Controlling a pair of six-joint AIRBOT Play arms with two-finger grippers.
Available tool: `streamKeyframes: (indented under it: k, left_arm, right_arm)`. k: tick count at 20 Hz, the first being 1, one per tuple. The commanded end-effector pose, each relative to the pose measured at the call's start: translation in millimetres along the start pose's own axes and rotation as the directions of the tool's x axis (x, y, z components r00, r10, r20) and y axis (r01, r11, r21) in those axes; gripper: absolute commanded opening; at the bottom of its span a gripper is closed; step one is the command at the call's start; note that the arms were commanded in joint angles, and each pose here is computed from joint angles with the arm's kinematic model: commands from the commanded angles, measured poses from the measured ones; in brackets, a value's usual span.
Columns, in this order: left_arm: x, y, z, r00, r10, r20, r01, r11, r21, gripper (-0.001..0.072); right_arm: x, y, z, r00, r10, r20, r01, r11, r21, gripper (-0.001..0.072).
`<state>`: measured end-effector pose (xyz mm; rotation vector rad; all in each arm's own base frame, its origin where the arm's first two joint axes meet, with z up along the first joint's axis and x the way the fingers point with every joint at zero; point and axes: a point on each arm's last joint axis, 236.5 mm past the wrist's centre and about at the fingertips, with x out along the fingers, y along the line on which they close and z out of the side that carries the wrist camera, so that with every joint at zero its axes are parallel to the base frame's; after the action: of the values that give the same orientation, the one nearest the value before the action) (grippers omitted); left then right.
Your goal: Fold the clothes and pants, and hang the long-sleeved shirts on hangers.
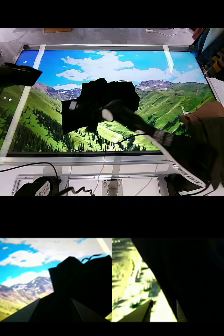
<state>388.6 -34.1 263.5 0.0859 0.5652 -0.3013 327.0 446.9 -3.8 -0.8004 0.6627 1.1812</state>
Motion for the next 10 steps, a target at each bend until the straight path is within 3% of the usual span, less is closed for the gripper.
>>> streamKeyframes:
  k: [1, 6, 8, 10]
  left_arm:
    - [-2.6, 23.3, -10.6, 0.994, 0.100, -0.044, -0.098, 0.995, 0.027, 0.0402]
    - [-0.4, 24.6, -9.8, 0.994, 0.101, -0.041, -0.100, 0.994, 0.031, 0.0402]
    - [1.4, 25.8, -8.8, 0.994, 0.103, -0.038, -0.102, 0.994, 0.029, 0.0402]
    - [4.3, 27.2, -9.0, 0.994, 0.104, -0.039, -0.103, 0.994, 0.027, 0.0402]
  right_arm:
    - [41.3, 9.4, 12.4, 0.998, -0.043, 0.055, 0.051, 0.987, -0.151, 0.0354]
    - [67.5, 7.8, 5.5, 0.996, -0.054, 0.064, 0.064, 0.987, -0.150, 0.0358]
    - [74.4, 8.0, 4.7, 0.996, -0.056, 0.072, 0.068, 0.981, -0.181, 0.0435]
    - [77.5, 5.1, 11.1, 0.992, -0.070, 0.106, 0.087, 0.983, -0.163, 0.0439]
